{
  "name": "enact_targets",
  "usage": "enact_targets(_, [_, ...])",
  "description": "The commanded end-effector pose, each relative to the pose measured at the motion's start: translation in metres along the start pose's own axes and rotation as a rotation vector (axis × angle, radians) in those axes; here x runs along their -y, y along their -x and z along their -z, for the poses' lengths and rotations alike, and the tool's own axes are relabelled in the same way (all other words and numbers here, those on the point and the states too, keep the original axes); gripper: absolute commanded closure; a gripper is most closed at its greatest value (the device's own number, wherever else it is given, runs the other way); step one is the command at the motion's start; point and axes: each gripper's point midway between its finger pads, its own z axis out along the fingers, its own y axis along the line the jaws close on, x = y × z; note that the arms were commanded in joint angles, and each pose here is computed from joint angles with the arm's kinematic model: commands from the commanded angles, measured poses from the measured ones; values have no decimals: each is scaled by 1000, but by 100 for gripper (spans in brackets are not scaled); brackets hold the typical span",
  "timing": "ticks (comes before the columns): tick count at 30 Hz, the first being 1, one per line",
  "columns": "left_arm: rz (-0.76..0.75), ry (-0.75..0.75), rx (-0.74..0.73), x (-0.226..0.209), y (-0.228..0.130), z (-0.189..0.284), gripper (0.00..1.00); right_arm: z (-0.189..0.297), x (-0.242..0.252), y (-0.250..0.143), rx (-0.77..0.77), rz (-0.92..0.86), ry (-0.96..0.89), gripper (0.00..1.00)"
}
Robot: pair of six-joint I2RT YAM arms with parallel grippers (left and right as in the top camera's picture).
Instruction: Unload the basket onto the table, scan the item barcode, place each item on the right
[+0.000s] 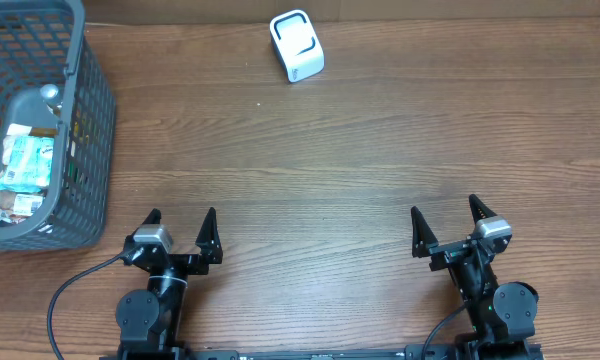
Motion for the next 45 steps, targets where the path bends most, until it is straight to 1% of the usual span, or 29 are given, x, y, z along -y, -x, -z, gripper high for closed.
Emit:
enact_targets(1, [-19, -9, 4, 2, -1, 0, 0, 0, 3, -3, 1, 1, -13, 0])
enact_targets(9, [-7, -21, 1, 4, -1, 0, 1, 0, 3, -3, 1, 1, -13, 0])
enact_targets(13, [140, -90, -16, 16, -2, 1, 1, 0, 3, -3, 1, 1, -13, 0])
enact_targets(15, [169, -92, -15, 16, -2, 1, 0, 0, 3, -3, 1, 1, -13, 0])
enact_targets(33, [184, -106, -20, 19, -2, 1, 1, 0, 3, -3, 1, 1, -13, 0])
enact_targets(39, [170, -268, 18, 47, 13, 7, 0, 0, 3, -3, 1, 1, -13, 0])
enact_targets(45, [158, -342, 35, 61, 23, 12, 0, 0, 3, -3, 1, 1, -13, 0])
